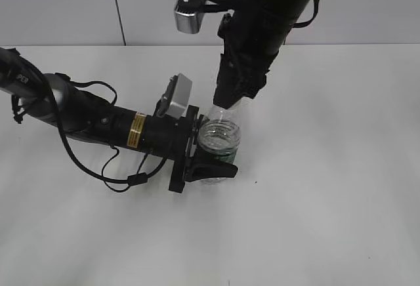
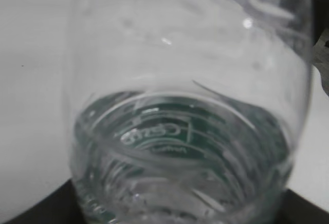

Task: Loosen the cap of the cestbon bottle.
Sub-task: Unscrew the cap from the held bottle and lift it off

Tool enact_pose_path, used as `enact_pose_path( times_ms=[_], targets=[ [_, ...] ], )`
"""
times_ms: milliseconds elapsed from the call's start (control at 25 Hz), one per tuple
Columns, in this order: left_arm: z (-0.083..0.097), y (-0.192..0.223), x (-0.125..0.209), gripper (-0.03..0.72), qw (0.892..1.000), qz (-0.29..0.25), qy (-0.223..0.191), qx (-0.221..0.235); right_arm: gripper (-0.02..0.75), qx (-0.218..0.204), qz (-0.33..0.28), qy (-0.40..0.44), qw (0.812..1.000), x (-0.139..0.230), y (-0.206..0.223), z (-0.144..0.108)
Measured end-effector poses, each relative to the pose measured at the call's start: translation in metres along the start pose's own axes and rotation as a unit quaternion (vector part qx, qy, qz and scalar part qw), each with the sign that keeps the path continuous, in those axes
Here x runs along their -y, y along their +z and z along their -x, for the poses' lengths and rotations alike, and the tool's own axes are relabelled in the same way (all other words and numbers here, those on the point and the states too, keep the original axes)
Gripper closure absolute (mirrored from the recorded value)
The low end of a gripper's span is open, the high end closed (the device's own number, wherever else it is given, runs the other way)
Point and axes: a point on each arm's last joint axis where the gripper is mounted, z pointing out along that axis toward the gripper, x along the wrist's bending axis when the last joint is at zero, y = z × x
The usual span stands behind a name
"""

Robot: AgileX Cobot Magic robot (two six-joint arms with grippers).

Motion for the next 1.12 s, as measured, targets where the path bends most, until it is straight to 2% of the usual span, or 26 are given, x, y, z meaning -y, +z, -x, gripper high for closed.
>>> enact_pose_path(
  times_ms=[320, 520, 1120],
  targets=[
    [0.0, -0.0003, 0.0002, 0.283, 1.0, -0.001, 0.0, 0.001, 0.435, -0.002, 0.0, -0.16, 0.987, 0.0, 0.0, -0.0003],
    [0.0001, -0.0003, 0.0003, 0.283, 1.0, -0.001, 0.001, 0.001, 0.435, -0.004, 0.001, -0.222, 0.975, -0.0004, 0.0002, -0.0011],
    [0.0005, -0.0003, 0.0004, 0.283, 1.0, -0.001, 0.001, 0.003, 0.435, -0.004, 0.0, -0.228, 0.974, -0.0004, 0.0002, -0.0011]
  ],
)
